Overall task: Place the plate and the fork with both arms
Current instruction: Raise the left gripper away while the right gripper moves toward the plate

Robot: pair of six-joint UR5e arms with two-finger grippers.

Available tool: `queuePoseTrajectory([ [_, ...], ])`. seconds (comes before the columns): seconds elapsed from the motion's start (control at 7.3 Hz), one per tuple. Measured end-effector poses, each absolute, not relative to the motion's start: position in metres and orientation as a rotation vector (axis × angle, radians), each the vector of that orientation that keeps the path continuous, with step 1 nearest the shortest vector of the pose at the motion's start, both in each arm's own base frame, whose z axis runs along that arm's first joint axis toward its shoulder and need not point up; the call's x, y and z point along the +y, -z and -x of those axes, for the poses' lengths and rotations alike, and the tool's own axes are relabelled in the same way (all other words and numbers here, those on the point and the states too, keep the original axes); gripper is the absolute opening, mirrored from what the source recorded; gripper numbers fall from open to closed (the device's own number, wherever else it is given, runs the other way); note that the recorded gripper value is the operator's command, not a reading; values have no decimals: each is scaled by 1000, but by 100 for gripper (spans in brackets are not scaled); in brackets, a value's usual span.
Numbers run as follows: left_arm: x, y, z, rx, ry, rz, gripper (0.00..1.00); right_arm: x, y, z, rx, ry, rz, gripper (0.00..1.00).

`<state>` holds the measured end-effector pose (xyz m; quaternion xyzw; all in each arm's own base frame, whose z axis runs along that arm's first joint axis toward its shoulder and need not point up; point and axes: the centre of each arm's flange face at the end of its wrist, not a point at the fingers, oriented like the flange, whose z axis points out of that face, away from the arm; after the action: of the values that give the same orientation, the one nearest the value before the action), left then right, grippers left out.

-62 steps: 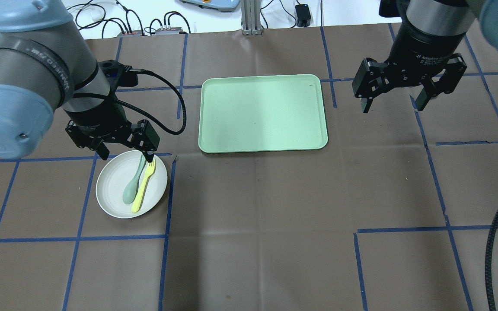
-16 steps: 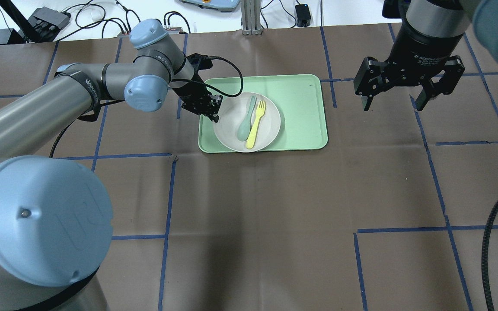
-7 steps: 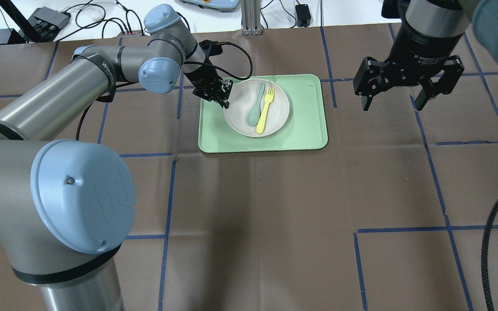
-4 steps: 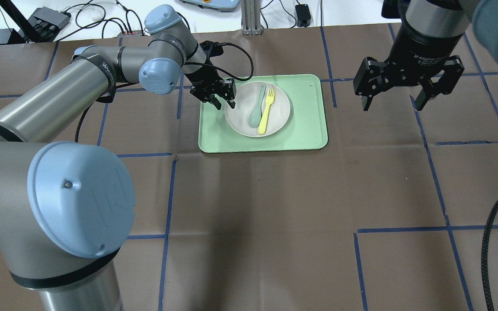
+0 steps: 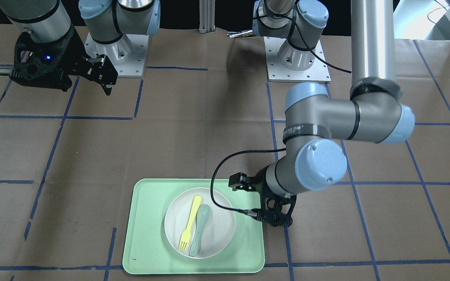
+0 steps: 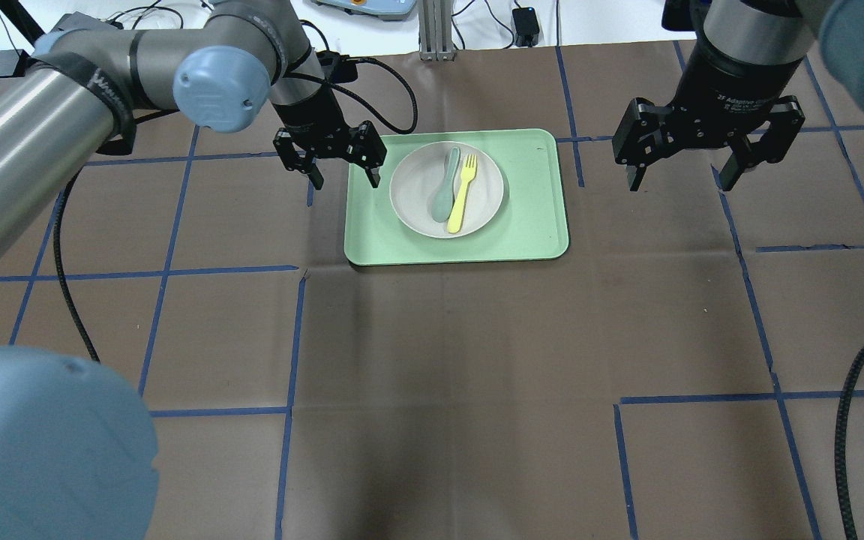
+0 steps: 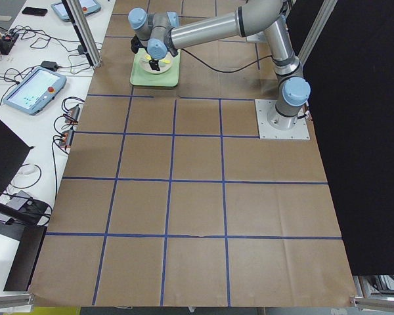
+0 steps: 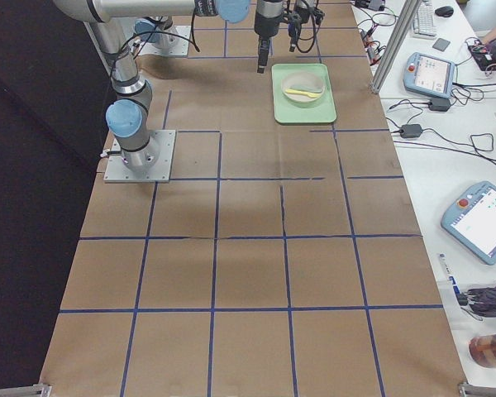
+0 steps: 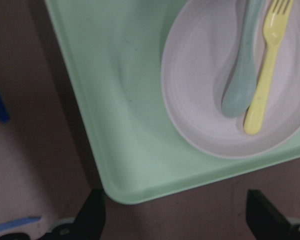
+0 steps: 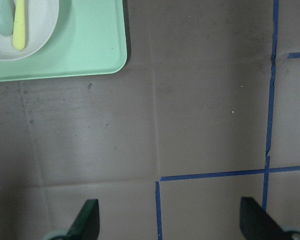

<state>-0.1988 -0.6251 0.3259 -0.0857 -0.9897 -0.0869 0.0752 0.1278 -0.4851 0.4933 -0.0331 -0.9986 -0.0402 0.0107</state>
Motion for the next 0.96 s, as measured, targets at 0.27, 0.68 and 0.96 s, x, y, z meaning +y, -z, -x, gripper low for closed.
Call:
queuePoseTrajectory([
  [0.27,-551,-387,169,-3088,242,262,99,-486,-495,-128,-3116,112,103,100],
  [0.68,-441,-439,147,-3132,211,233,99,-487,-498,-129,-3117,91,107,100],
  [0.96,-416,-480,145,-3128,225,231,99,-496,-497,-130,-3112,93,117,100],
])
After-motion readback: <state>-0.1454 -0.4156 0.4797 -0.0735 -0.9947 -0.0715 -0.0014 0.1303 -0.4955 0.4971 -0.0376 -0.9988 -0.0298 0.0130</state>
